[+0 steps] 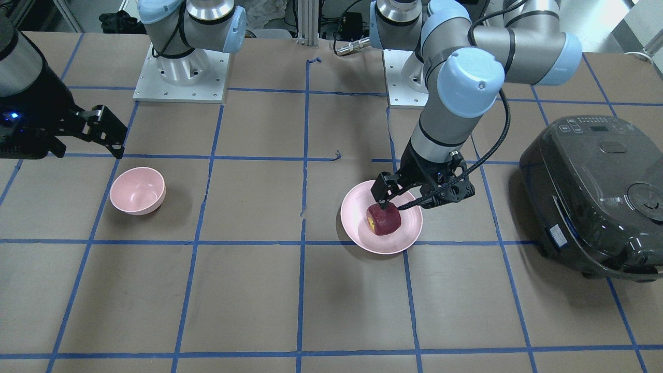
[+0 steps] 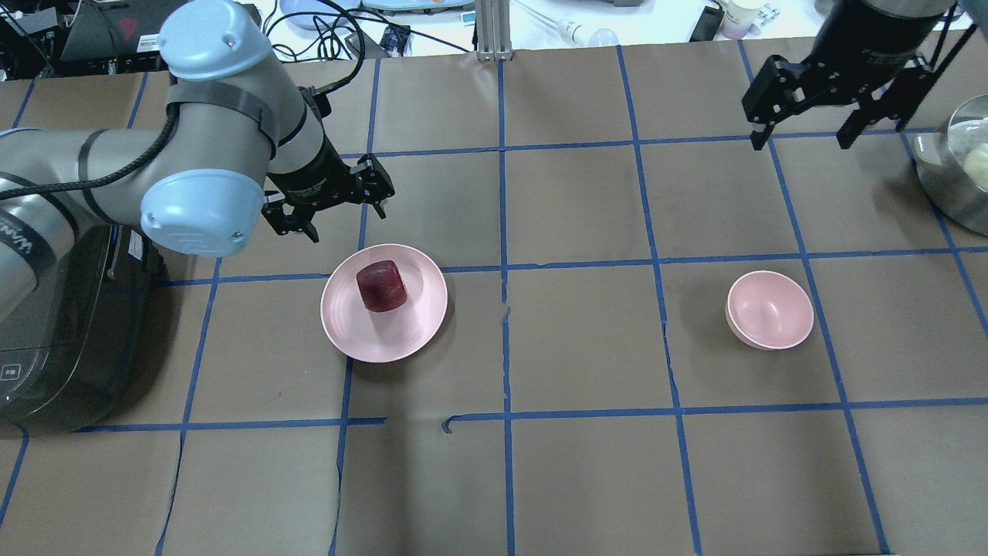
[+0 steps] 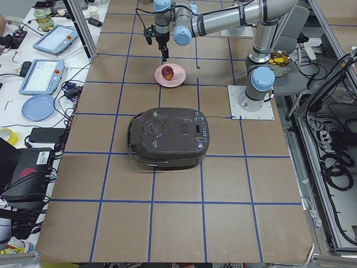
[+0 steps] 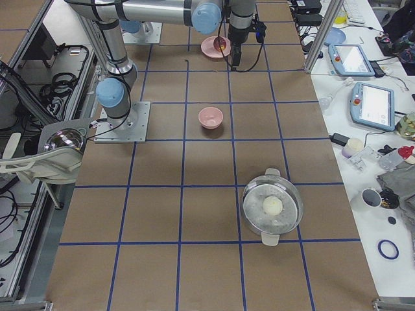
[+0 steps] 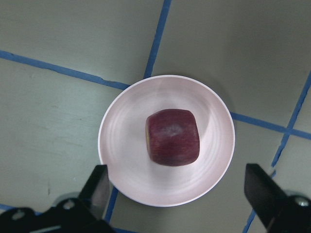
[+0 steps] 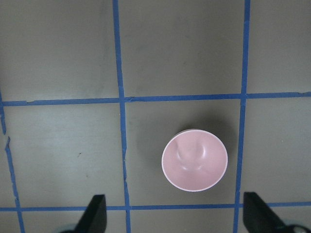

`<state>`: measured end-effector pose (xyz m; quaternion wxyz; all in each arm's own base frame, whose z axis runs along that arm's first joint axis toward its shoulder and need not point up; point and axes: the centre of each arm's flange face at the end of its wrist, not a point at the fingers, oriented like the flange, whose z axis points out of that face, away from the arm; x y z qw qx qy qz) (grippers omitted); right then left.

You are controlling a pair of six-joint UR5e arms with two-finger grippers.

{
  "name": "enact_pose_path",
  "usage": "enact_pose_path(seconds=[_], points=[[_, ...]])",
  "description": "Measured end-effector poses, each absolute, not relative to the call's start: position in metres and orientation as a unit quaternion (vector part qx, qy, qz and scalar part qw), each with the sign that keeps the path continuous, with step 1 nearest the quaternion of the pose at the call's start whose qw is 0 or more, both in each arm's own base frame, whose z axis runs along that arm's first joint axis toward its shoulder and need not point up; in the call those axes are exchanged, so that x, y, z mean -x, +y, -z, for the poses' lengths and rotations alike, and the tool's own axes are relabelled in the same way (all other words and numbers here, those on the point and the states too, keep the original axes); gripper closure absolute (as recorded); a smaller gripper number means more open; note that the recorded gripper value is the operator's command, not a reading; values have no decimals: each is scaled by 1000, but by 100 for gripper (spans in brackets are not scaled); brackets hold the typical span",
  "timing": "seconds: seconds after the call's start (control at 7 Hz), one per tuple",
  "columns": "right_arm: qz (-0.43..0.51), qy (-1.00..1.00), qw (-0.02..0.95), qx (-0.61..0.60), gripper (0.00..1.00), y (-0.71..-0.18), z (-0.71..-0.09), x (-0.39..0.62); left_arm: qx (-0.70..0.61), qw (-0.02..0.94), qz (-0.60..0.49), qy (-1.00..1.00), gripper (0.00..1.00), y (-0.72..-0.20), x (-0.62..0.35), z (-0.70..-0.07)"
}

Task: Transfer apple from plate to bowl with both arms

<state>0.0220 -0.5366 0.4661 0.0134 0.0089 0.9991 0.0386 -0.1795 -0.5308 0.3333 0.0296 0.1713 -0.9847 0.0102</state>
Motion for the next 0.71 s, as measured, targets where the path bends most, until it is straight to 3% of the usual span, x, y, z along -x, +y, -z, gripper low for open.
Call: enact_pose_path(seconds=[0.29,0.57,0.71], points=[[-57,998,25,4,0,-524,-389,23,-197,24,6,-980,0,-536,200,-298],[-40,999,24,10,13,-492,-289,56,-203,8,26,-979,0,-533,202,-266],[-31,999,22,13,52,-472,-251,66,-205,1,34,-978,0,-527,201,-252]])
